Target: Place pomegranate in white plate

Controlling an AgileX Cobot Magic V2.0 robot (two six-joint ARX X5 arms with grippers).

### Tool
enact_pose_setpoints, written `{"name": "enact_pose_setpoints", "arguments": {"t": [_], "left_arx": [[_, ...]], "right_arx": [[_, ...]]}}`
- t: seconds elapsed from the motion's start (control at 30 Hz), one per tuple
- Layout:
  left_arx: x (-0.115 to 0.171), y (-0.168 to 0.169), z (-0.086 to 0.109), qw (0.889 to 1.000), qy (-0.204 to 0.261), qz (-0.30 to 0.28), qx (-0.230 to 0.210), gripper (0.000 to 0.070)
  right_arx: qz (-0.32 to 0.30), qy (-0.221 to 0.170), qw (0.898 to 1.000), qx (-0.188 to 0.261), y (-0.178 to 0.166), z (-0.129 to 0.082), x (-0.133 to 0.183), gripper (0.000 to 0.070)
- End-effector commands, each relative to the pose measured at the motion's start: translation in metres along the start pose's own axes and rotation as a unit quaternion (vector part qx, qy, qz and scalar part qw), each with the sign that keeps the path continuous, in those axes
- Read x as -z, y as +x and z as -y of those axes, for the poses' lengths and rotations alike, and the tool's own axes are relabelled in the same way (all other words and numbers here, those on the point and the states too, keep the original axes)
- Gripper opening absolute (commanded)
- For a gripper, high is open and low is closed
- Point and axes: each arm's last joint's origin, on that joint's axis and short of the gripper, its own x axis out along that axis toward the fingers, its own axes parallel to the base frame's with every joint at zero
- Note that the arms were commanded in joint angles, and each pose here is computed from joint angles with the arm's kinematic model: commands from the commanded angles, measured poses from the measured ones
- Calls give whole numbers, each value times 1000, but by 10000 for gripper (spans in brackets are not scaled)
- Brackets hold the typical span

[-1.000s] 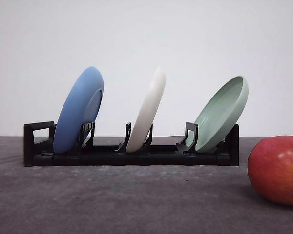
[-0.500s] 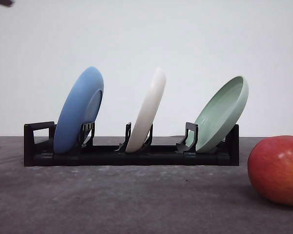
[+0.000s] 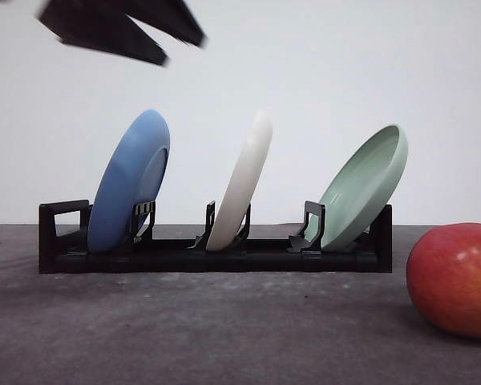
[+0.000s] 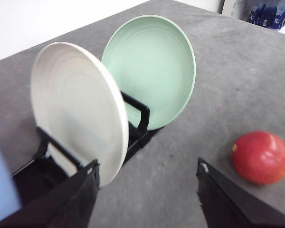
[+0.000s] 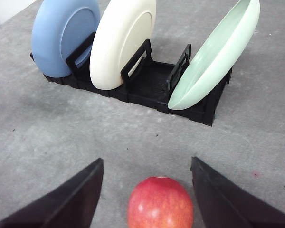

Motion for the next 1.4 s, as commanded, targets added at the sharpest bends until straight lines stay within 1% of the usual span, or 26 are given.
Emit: {"name": "enact_pose_setpoints", "arguments": {"t": [0.0, 0.1, 0.23, 0.5, 0.6, 0.73, 0.8, 0.9, 0.93, 1.03, 1.1, 1.37], "left_arx": [[-4, 14, 4, 1000, -14, 13, -2, 389], [0, 37, 8, 999, -32, 12, -22, 389], [4, 67, 10, 997, -53, -18, -46, 389], [6, 114, 5, 994, -55, -54, -76, 389], [6, 126, 4, 993, -54, -56, -85, 389], [7, 135, 4, 994, -54, -50, -86, 384], [8, 136, 3, 993, -55, -50, -91, 357], [8, 137, 2, 993, -54, -50, -95, 285], [8, 137, 2, 993, -54, -50, -95, 249], [8, 137, 2, 993, -55, -50, -95, 90], [8, 137, 2, 992, -60, -49, -95, 20], [8, 137, 3, 989, -100, -44, -96, 11]], "right_arx": [[12, -6, 1000, -3, -3, -2, -6, 371], [12, -6, 1000, -3, -3, -2, -6, 371], [12, -7, 1000, -3, -3, -2, -6, 371], [12, -7, 1000, -2, -3, -2, -6, 372], [12, -7, 1000, -2, -3, -2, -6, 371], [12, -7, 1000, -2, -3, -2, -6, 372], [12, -7, 1000, -2, -3, -2, -6, 371], [12, -7, 1000, -2, -3, -2, -6, 371], [12, -7, 1000, -2, -3, -2, -6, 371], [12, -7, 1000, -2, -3, -2, -6, 372], [12, -7, 1000, -2, -3, -2, -6, 371], [12, -7, 1000, -2, -3, -2, -6, 371]]}}
